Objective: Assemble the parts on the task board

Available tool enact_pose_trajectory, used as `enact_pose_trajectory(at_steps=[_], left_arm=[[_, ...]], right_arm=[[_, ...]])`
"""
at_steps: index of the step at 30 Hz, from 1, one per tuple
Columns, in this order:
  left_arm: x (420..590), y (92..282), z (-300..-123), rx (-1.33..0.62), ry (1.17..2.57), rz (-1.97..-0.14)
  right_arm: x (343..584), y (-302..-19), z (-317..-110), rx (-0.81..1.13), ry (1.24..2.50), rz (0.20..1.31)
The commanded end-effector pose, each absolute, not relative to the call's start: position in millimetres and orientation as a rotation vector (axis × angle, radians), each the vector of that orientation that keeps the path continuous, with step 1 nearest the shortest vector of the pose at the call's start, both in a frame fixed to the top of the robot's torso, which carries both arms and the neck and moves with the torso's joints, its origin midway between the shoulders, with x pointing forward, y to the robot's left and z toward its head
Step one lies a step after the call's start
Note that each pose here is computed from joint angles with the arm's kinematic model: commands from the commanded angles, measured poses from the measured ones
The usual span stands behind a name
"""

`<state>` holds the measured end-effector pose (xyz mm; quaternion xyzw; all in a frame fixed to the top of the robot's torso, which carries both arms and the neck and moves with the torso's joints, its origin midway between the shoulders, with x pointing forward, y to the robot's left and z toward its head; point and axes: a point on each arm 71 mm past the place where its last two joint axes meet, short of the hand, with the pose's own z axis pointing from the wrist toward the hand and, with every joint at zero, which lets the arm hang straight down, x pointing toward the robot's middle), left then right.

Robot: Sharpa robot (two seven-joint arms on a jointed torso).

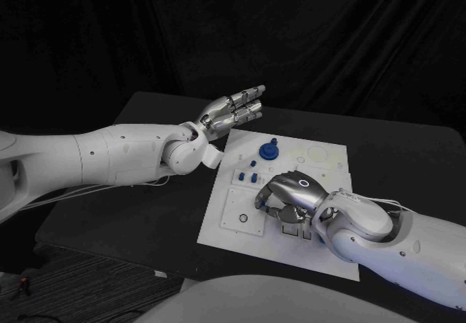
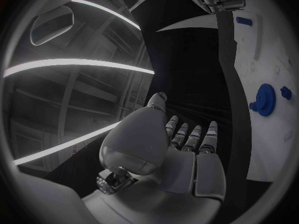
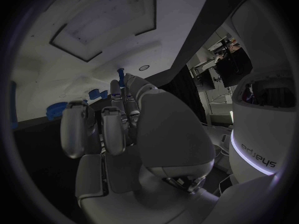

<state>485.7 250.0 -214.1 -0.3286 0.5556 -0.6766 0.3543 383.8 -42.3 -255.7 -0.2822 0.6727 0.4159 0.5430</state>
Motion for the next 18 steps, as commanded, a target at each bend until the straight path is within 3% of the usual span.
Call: enact_pose_trajectory(at_steps=[1, 18], left_arm=[[484.6, 248.3, -213.4, -0.843, 1.430, -1.773], [484.6, 247.1, -213.6, -0.843, 1.433, -1.777]], right_arm=[[382.5, -41.3, -258.9, -0.684, 1.622, 0.978], [381.5, -35.5, -262.6, -0.674, 1.607, 0.992]])
